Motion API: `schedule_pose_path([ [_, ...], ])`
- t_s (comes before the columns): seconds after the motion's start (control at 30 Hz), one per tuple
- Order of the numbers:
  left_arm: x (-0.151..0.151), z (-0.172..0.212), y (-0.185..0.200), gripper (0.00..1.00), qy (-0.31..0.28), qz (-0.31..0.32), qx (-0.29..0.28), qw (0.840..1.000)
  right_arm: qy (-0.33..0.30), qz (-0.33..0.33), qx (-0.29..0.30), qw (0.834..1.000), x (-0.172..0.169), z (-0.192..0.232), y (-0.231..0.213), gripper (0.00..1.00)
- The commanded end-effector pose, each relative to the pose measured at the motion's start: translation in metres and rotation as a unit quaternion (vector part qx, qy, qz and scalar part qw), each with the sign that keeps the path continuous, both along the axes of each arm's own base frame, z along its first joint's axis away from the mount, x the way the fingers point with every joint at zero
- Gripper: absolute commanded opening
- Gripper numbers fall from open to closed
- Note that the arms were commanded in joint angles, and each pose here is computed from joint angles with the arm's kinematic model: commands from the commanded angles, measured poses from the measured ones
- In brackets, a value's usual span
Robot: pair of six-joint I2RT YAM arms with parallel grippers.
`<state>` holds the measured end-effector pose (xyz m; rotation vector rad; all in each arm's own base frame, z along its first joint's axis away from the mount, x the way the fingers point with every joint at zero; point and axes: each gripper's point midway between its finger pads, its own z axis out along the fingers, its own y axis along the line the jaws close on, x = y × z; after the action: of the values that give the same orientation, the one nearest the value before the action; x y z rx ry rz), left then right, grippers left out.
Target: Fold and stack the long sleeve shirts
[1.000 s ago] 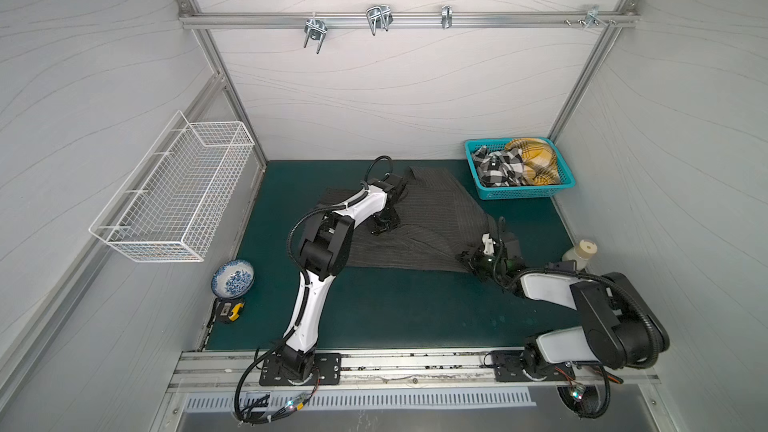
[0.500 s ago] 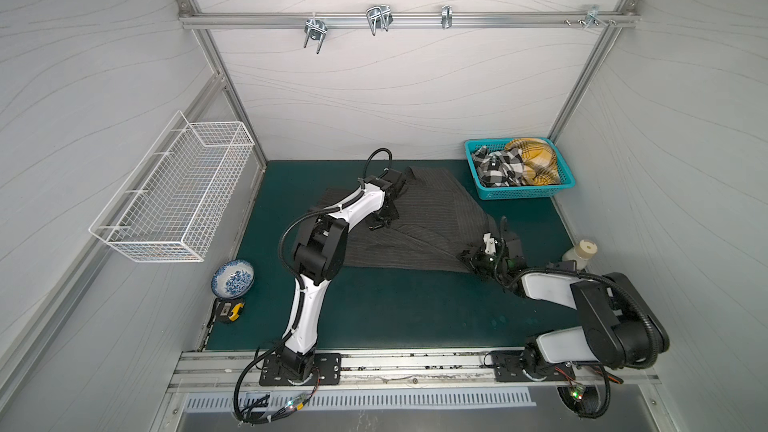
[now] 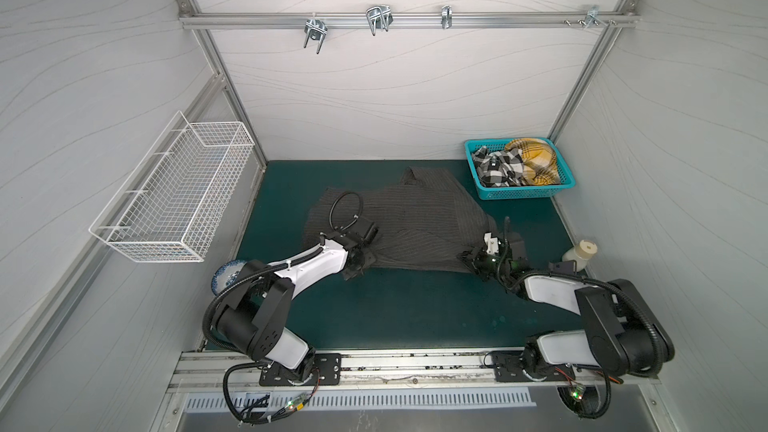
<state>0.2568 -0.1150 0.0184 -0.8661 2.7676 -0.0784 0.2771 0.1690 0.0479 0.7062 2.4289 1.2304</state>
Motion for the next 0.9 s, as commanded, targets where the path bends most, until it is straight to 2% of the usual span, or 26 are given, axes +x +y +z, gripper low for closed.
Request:
schedule_pose_path([
  [0.0,0.007,0.017,0.005,0.28,-0.024,0.033,-0.004,0.999,0.026,-0.005,-0.020,0.999,-0.013,-0.016,-0.008,0.00],
  [0.1,0.010,0.057,0.024,0.47,-0.068,0.032,0.034,0.997,0.023,-0.005,-0.029,0.999,-0.014,-0.015,-0.011,0.00],
  [0.17,0.027,0.089,0.031,0.62,-0.111,0.011,0.060,0.992,0.021,-0.004,-0.033,0.999,-0.014,-0.015,-0.011,0.00],
  [0.27,0.055,0.112,0.027,0.70,-0.101,-0.040,0.098,0.989,0.025,-0.003,-0.030,0.999,-0.014,-0.019,-0.010,0.00],
  [0.37,0.082,0.104,0.015,0.71,-0.046,-0.086,0.128,0.987,0.027,0.000,-0.026,0.999,-0.014,-0.022,-0.009,0.00],
  [0.47,0.101,0.085,0.000,0.69,-0.006,-0.112,0.129,0.985,0.027,-0.002,-0.028,0.999,-0.012,-0.022,-0.009,0.00],
  [0.67,0.112,0.050,-0.026,0.66,0.036,-0.135,0.118,0.983,0.027,-0.002,-0.026,0.999,-0.011,-0.022,-0.008,0.00],
  [0.87,0.126,0.032,-0.018,0.57,0.052,-0.131,0.145,0.979,0.027,0.001,-0.022,0.999,-0.012,-0.022,-0.007,0.00],
])
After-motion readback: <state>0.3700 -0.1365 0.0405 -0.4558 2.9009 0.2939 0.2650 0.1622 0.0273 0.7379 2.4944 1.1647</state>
